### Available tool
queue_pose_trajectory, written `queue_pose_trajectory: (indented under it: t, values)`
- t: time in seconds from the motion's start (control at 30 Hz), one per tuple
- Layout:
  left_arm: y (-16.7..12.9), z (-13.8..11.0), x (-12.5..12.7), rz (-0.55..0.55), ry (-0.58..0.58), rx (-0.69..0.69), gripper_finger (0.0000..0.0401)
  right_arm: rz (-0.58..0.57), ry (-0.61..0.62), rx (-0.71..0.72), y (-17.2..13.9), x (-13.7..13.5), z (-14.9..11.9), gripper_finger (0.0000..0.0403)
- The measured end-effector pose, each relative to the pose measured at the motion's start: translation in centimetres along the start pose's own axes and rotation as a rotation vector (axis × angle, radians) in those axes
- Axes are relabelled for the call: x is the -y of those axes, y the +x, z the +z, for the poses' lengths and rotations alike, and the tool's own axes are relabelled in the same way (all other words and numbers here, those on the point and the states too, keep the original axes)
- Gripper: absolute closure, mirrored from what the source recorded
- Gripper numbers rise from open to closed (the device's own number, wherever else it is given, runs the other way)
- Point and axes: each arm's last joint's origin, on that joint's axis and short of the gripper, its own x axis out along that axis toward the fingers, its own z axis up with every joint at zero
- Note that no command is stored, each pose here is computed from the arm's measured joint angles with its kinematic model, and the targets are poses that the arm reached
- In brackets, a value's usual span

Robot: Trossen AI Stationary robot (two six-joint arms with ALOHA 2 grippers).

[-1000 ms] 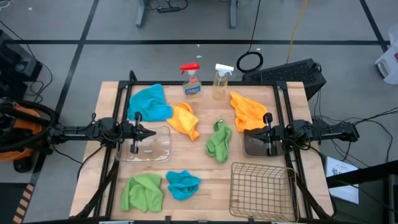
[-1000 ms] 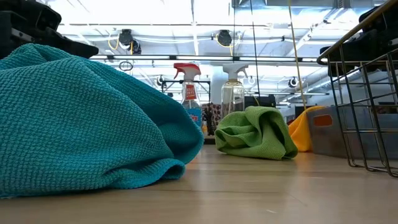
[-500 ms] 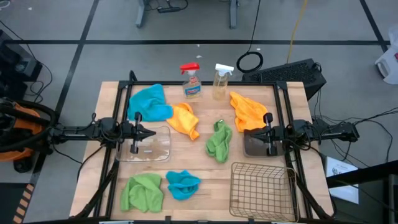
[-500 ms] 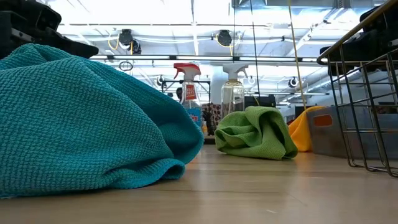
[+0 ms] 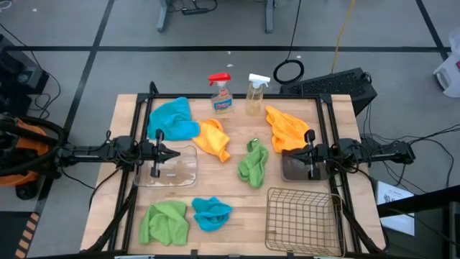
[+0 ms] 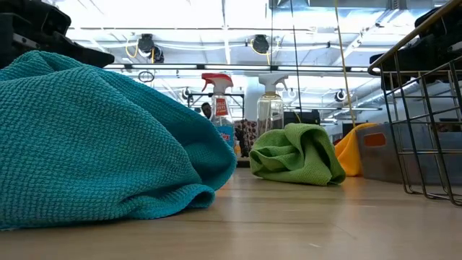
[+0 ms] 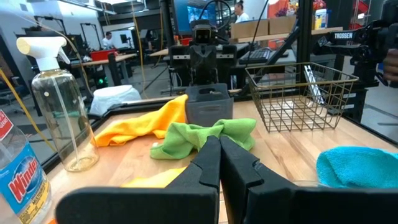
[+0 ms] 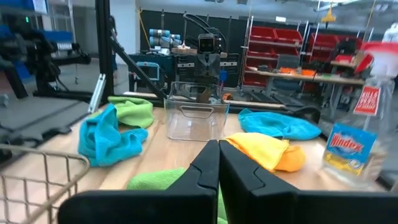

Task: Sort microfiber towel by color & place in baskets
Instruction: Put the right green microfiber cloth into the transparent bin

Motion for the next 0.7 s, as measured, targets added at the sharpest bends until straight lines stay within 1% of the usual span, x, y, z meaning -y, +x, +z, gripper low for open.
queue_pose_trajectory:
  t: [0.1, 0.23, 0.5, 0.7]
  values:
    - [0.00, -0.01, -0.04, 0.015, 0.000, -0.002, 0.0397, -0.001, 0.082, 0.000, 0.00, 0.00, 0.00, 0.0403]
    - [0.00, 0.01, -0.05, 0.018, 0.001, 0.000, 0.0397, -0.004, 0.069, 0.013, 0.00, 0.02, 0.10, 0.0403]
    - [0.00, 0.01, -0.08, 0.027, 0.000, 0.000, 0.0397, 0.002, 0.165, 0.029, 0.00, 0.00, 0.26, 0.0403]
    - [0.00, 0.01, -0.08, 0.028, 0.000, -0.001, 0.0397, 0.003, 0.165, 0.062, -0.05, 0.03, 0.77, 0.0403]
